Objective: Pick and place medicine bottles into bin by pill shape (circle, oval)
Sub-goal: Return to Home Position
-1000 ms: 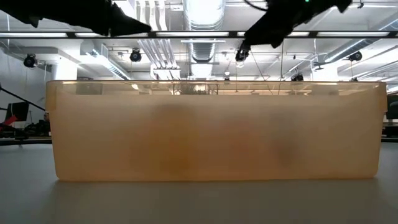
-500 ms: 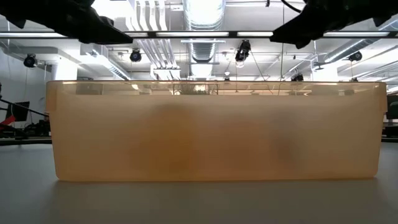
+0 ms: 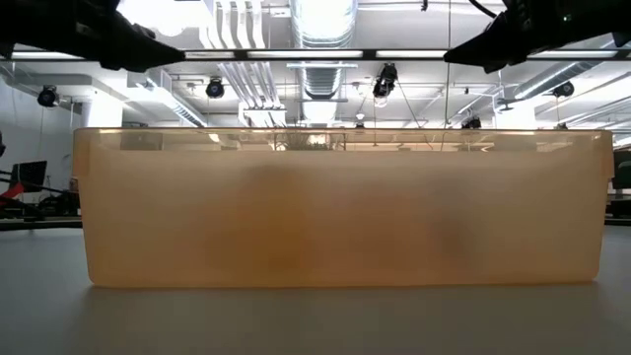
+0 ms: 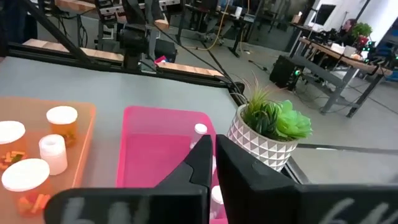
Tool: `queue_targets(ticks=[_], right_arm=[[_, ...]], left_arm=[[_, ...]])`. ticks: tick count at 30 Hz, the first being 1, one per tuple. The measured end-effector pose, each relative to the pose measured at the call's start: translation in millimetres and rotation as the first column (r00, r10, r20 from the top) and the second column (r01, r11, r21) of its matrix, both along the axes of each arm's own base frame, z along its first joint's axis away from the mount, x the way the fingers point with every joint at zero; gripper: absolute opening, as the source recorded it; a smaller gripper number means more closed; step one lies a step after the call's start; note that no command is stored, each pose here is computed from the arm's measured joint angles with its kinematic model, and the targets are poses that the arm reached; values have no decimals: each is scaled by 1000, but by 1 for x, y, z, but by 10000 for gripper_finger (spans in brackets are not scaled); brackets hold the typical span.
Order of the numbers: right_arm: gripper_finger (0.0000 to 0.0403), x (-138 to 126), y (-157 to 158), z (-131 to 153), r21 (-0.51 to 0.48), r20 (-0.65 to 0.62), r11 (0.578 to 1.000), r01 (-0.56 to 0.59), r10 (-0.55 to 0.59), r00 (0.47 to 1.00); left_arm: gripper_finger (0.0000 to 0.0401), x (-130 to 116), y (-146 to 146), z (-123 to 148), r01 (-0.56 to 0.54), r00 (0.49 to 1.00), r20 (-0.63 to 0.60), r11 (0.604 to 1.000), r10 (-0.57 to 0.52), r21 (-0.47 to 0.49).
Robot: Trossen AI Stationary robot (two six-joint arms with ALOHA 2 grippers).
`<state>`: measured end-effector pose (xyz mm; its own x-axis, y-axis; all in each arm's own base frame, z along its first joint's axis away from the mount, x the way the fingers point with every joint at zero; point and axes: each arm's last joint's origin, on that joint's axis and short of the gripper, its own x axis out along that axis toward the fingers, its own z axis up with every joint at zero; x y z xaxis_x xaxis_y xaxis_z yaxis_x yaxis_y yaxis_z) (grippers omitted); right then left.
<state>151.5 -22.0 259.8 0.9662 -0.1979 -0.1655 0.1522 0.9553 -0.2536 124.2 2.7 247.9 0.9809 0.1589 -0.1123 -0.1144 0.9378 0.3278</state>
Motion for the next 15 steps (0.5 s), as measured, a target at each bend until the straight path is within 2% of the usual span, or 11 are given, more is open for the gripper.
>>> queue_targets(ticks=[4,12,15], right_arm=[[10,-1,0,-1,-15,-4,1000,-3,3,1000],[9,-5,1,-4,-34,3,999,-7,7,1000],[9,-9,1,-5,-35,18,999,-6,7,1000]], left_arm=[[1,-6,0,-9,0,1000,9,1000,0,1],[0,-24,0,-10,0,993,122,1000,0,2],[0,-29,1,-17,0,992,127,1000,-1,6]])
